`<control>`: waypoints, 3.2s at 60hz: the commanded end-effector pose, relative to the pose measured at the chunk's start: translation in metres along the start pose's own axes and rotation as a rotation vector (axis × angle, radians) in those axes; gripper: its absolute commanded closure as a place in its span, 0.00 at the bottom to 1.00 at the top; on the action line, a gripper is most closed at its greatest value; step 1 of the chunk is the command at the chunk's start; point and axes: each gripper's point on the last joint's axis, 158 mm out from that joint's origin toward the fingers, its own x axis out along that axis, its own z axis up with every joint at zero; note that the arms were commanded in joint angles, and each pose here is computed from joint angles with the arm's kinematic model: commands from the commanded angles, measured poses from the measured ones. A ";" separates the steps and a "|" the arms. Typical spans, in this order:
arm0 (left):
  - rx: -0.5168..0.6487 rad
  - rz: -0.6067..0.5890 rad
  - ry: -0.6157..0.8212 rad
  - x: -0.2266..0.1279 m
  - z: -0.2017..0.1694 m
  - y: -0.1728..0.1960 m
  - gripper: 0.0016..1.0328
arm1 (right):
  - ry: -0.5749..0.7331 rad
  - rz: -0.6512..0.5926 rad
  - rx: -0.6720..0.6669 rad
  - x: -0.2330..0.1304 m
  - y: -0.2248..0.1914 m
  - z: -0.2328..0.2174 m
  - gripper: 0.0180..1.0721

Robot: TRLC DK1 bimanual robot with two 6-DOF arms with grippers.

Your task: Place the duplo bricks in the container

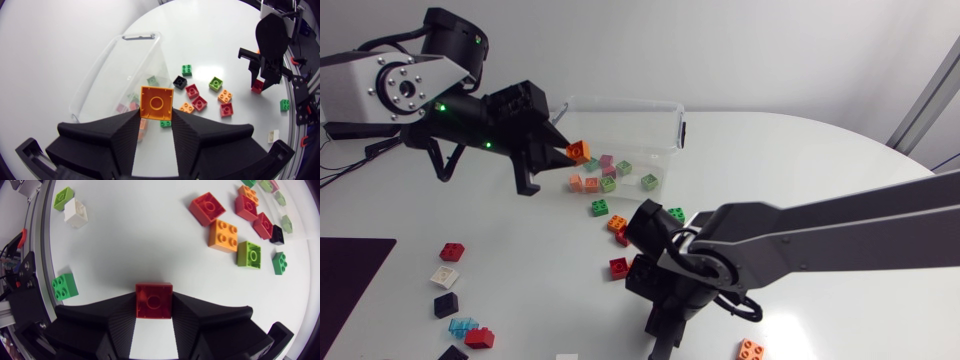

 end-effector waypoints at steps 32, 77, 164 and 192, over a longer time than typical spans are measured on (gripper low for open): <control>-0.273 0.181 -0.055 0.063 0.008 0.117 0.75 | -0.273 -0.155 0.126 -0.119 -0.095 0.068 0.70; -0.319 0.287 -0.035 0.025 -0.004 0.098 0.05 | -0.573 -0.277 0.242 -0.188 -0.207 0.150 0.70; -0.111 -0.276 0.180 0.091 -0.056 -0.179 0.07 | -0.782 -0.395 0.330 -0.242 -0.271 0.134 0.06; -0.106 -0.287 0.270 0.117 -0.072 -0.188 0.10 | -0.666 -0.310 0.319 -0.194 -0.190 0.049 0.06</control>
